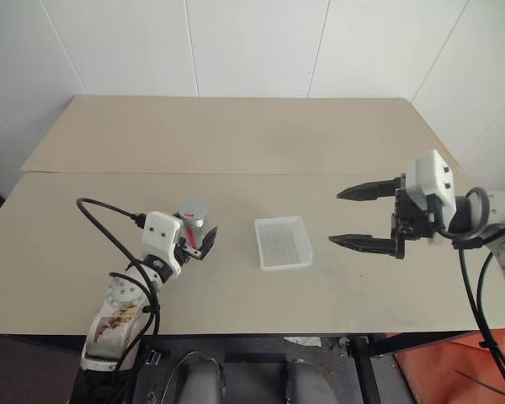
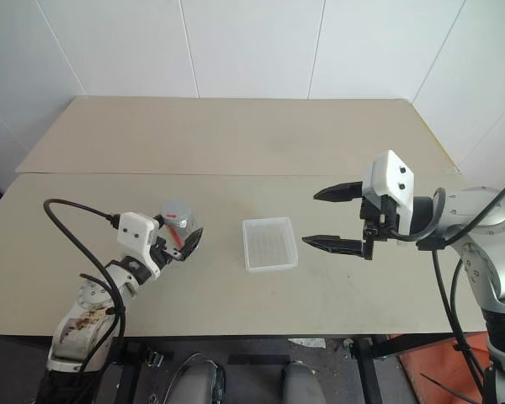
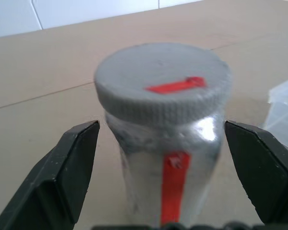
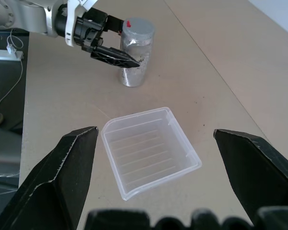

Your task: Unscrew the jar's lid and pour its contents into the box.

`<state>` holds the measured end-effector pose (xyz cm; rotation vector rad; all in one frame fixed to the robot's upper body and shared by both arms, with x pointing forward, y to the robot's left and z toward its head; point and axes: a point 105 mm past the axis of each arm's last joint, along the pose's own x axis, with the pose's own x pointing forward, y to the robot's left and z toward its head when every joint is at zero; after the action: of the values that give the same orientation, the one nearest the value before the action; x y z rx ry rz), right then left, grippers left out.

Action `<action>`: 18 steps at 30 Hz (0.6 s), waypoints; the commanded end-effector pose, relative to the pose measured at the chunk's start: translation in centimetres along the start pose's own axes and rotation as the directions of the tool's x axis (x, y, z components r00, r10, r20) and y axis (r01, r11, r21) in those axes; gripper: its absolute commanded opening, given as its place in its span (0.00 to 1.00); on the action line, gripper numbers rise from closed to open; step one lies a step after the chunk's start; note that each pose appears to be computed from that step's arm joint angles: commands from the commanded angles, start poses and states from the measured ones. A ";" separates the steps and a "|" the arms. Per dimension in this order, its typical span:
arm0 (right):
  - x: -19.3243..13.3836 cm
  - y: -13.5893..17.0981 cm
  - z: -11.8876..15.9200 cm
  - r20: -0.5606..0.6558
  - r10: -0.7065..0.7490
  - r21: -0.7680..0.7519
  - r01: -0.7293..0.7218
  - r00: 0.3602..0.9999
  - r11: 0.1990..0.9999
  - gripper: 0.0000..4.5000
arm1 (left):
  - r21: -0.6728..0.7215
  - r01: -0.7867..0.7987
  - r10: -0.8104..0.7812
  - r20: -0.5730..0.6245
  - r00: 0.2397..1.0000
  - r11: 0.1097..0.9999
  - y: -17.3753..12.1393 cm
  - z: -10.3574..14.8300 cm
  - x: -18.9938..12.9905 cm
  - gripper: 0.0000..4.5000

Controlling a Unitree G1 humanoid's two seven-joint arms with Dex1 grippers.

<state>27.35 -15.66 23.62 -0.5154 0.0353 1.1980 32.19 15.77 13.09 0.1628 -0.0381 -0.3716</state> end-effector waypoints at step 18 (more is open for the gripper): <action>0.0 0.2 1.5 0.038 -0.040 -0.067 0.043 0.998 0.997 1.00 | 0.041 0.040 -0.044 0.120 0.992 0.998 0.2 2.5 1.4 0.45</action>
<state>27.20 -15.35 23.64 -0.5281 0.0203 1.1803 33.41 15.24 13.64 0.1381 -0.1006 -0.3858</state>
